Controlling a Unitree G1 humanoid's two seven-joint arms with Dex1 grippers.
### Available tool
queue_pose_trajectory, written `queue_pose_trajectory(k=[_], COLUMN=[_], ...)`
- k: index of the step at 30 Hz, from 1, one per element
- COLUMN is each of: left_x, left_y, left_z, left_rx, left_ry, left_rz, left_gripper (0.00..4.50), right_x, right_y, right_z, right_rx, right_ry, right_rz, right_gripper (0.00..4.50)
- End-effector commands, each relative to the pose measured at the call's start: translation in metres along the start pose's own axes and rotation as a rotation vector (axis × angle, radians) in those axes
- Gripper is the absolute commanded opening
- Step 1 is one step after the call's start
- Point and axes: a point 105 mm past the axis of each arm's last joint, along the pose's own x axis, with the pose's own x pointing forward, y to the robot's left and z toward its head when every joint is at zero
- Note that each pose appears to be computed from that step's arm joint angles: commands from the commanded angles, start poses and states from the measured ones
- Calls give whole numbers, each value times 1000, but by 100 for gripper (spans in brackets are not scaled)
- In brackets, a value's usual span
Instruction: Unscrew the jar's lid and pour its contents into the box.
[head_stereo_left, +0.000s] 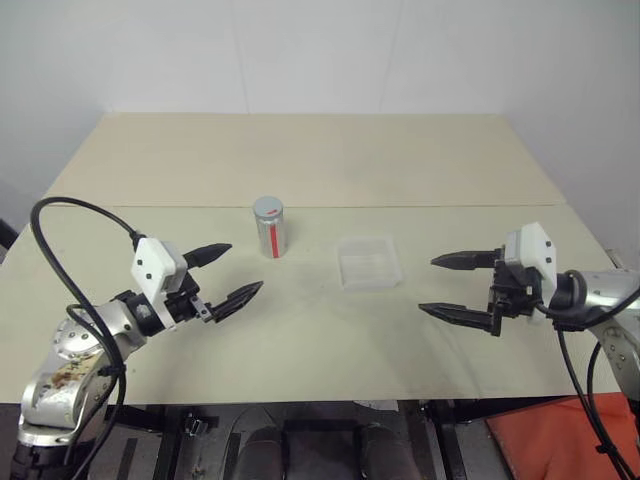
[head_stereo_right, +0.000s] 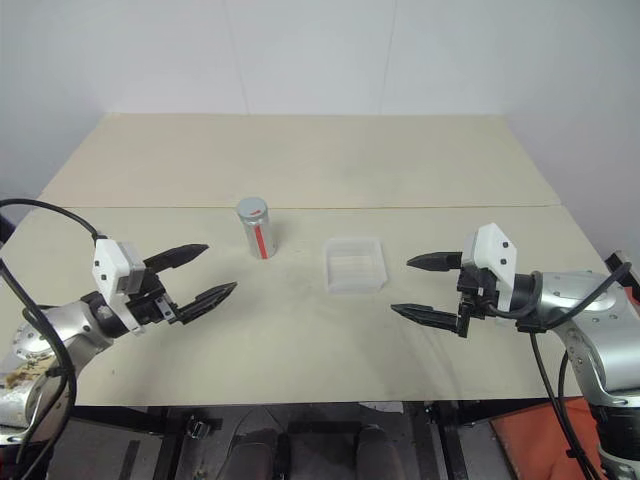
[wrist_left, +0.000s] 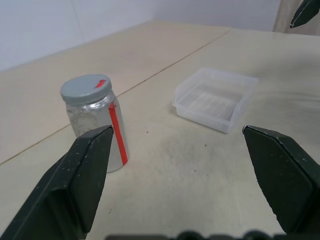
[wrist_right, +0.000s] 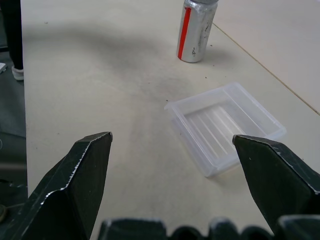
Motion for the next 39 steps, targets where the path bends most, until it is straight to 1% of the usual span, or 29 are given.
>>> queue_pose_trajectory(k=[1, 7, 10, 15, 17, 20, 23, 30, 36, 39], left_x=[0, 1, 8, 28, 38, 49, 58, 76, 93, 102], left_y=[3, 4, 4, -3, -3, -3, -6, -7, 5, 6], left_z=[9, 9, 6, -8, -19, -31, -33, -31, -36, -35], left_rx=[44, 49, 39, -49, -86, -84, -57, -11, -11, -15], left_ry=[-13, -9, -7, -50, -52, -47, -68, -110, -88, -90], left_rz=[-1, -12, 15, 176, 310, 493, 604, 711, 793, 795], left_gripper=[450, 450, 450, 450, 450, 450, 450, 450, 450, 450], right_x=[-6, -5, -2, 0, -1, -1, -3, -5, -5, -5], right_y=[-2, -1, -3, 1, 1, 0, -1, -3, -3, -3], right_z=[11, 8, 7, 7, 7, 7, 8, 12, 13, 15], right_rx=[-47, -46, -43, -43, -42, -44, -49, -65, -71, -76], right_ry=[-14, -11, -15, -19, -19, -18, -16, -17, -19, -23], right_rz=[-25, -35, -64, -73, -80, -86, -93, -103, -110, -112], right_gripper=[448, 448, 448, 448, 448, 448, 448, 448, 448, 448])
